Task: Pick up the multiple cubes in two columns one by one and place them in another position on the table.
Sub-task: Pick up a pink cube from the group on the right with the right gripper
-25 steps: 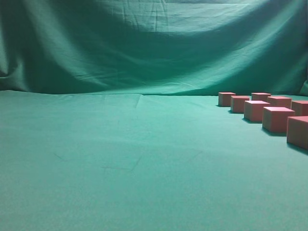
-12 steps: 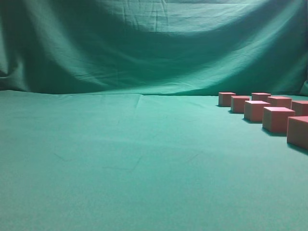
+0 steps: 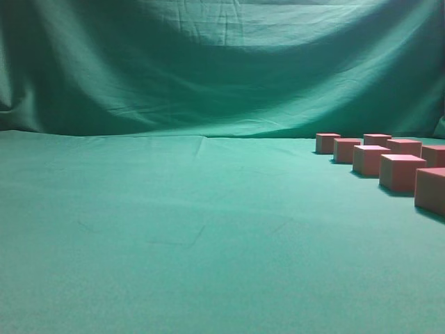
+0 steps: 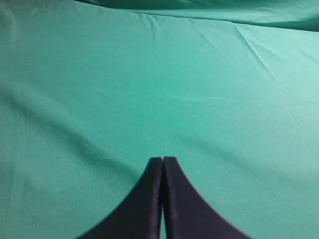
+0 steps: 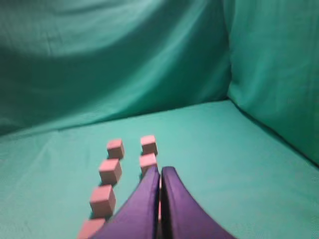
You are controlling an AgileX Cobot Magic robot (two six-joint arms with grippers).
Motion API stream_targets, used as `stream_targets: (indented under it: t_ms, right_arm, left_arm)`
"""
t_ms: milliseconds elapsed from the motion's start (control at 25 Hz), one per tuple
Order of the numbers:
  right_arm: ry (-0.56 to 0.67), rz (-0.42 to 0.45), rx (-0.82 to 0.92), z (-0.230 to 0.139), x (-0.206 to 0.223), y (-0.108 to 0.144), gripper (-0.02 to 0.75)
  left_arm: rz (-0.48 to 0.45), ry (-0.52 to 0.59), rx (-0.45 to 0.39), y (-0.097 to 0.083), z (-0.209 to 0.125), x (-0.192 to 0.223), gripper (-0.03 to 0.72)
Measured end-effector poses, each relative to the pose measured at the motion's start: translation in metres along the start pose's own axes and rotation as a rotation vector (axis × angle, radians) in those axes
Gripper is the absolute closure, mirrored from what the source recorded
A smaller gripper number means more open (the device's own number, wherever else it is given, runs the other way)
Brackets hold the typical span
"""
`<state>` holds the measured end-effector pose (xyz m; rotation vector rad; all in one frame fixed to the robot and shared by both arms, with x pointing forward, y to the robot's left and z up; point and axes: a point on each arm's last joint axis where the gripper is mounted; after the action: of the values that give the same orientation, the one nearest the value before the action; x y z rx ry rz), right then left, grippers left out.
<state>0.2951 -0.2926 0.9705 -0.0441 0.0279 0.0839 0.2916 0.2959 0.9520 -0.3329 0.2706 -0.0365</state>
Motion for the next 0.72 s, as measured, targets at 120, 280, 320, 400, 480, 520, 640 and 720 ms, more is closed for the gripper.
stream_targets:
  t_ms: [120, 280, 320, 400, 480, 520, 640, 720]
  right_arm:
    - [-0.001, 0.006, 0.049, 0.001, 0.000, 0.000, 0.738]
    - [0.016, 0.053, 0.037, 0.024, -0.004, 0.004, 0.738]
    - [0.032, 0.067, 0.013, 0.032, -0.005, 0.005, 0.738]
    - [0.121, 0.118, -0.047, 0.048, -0.001, 0.008, 0.738]
    - [0.238, 0.172, -0.074, 0.058, 0.006, 0.011, 0.738]
    - [0.300, 0.197, -0.076, 0.061, 0.011, 0.012, 0.738]
    - [0.470, 0.276, -0.023, 0.065, 0.025, 0.017, 0.738]
    - [0.569, 0.330, 0.026, 0.064, 0.032, 0.021, 0.738]
  left_arm:
    - [0.000, 0.000, 0.000, 0.000, 0.000, 0.000, 0.688]
    - [0.000, 0.000, 0.000, 0.000, 0.000, 0.000, 0.688]
    - [0.000, 0.000, 0.000, 0.000, 0.000, 0.000, 0.688]
    - [0.000, 0.000, 0.000, 0.000, 0.000, 0.000, 0.688]
    - [0.000, 0.000, 0.000, 0.000, 0.000, 0.000, 0.688]
    - [0.000, 0.000, 0.000, 0.000, 0.000, 0.000, 0.688]
    - [0.000, 0.000, 0.000, 0.000, 0.000, 0.000, 0.688]
    - [0.000, 0.000, 0.000, 0.000, 0.000, 0.000, 0.688]
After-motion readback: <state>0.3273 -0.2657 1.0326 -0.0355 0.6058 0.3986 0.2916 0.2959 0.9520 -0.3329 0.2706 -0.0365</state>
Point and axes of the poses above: a point on each arm's last joint axis where the gripper is mounted, x pointing out along that axis toward the gripper, y along the wrist's bending axis when the last joint is at zero, z = x × y, and after that the axes turned 13 degrees about -x, right-handed
